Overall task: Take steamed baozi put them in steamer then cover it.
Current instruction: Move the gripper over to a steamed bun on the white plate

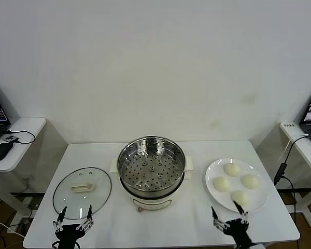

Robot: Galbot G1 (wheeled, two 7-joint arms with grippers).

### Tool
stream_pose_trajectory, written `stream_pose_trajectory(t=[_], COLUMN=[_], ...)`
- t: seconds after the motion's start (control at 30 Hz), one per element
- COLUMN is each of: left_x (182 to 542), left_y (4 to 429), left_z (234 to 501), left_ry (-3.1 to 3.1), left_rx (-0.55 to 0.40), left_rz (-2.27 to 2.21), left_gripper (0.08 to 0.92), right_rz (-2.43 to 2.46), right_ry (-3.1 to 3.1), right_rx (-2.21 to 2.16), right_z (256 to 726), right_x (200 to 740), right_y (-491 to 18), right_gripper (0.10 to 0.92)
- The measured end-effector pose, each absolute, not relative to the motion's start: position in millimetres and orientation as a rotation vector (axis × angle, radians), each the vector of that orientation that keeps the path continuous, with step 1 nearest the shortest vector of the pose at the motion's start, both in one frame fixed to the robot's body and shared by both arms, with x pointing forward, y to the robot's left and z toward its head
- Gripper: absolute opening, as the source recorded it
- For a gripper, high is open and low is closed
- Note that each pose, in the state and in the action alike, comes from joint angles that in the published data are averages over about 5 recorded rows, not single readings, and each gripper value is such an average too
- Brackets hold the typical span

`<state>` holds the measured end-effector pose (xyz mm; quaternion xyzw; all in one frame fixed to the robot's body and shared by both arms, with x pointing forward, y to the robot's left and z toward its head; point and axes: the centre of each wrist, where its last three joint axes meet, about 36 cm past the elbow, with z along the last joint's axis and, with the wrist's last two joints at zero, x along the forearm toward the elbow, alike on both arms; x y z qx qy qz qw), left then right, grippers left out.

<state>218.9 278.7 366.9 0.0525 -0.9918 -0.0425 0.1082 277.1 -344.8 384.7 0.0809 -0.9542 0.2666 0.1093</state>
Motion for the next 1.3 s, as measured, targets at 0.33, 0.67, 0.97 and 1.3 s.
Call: stream_pose_trajectory(t=[0.33, 0.67, 0.97, 1.3], left_x=[229, 238, 243, 245], left_y=[276, 278, 283, 288], left_z=[373, 373, 374, 376], left_ry=[-2.948, -2.960, -2.966, -2.968], left_rx=[0.129, 0.137, 0.144, 0.150], left_rz=[-0.171, -0.228, -0.264, -0.295], left_gripper=[0.823, 0.823, 0.823, 0.823], right_rz=[1.304, 1.527, 1.522, 1.510], right_ry=[-2.521, -2.137, -1.876, -1.646], right_rx=[0.435, 0.725, 0.951, 1.081], right_z=[433, 486, 504, 498], right_x=[352, 446, 522, 588], right_y=[-416, -470, -481, -470], right_gripper=[0.823, 0.823, 0.823, 0.822])
